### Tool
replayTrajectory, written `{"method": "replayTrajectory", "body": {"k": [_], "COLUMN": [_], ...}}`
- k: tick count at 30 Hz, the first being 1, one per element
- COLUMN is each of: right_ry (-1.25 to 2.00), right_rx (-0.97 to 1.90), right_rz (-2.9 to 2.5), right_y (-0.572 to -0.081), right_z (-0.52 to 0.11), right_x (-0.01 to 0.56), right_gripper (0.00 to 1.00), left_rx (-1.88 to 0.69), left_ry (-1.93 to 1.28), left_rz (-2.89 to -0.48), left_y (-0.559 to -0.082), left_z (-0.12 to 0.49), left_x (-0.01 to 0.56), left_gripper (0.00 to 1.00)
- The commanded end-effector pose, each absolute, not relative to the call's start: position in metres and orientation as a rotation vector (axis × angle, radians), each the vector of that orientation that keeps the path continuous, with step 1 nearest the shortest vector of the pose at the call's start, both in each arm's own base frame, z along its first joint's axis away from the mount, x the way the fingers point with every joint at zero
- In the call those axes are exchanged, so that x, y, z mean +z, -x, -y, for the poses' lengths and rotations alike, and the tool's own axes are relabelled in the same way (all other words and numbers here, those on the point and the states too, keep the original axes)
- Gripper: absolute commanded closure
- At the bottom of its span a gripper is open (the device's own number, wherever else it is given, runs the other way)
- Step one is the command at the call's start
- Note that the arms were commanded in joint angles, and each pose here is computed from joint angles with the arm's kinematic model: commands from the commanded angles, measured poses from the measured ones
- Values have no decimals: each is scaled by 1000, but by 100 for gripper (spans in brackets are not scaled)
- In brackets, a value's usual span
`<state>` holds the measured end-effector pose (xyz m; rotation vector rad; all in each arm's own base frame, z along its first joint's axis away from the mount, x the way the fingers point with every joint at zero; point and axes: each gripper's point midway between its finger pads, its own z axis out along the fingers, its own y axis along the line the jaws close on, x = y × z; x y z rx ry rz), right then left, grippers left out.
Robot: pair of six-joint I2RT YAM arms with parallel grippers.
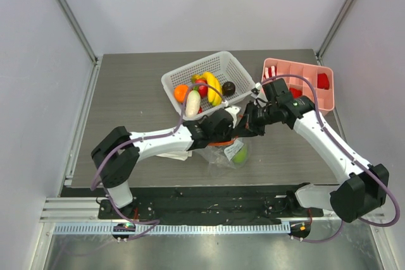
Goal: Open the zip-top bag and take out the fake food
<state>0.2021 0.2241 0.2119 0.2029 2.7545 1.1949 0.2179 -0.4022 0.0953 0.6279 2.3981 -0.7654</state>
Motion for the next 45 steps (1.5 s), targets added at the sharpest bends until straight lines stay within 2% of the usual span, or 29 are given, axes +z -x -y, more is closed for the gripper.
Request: {"method": "replayTrajectory", "body": {"k": [1,6,9,16,18,34,45], "right_ry": [-193,-208,-214,-239,-231,-22,-100], "right_rx": [1193,1170,1160,1133,1134,1207,1109], "right_rz": [-2707,-2717,-2726,-2753,-2751,-2642,-2757], "right_y": [-199,-195,-191,-181,-181,-229,-189], "right_z": [-222,-218,-216,-210,-210,-249,-222], "right_x": [218,215,210,197,199,245,190], "right_gripper": [99,99,99,99,99,99,99], "left_rx": [-848,-893,-882,-912,-922,-739,-836], "left_ry": [-651,-663,-665,-612,-613,-554,-625], "left_rz": [-2332,-2340,-2373,-2332,-2330,-2312,-2399], "left_y": [-219,-213,-210,-214,-214,-230,-212], "left_z": [422,434,440,458,461,400,420], "left_x": [105,95,79,74,74,118,86], "left_gripper": [37,37,30,30,34,30,33]}}
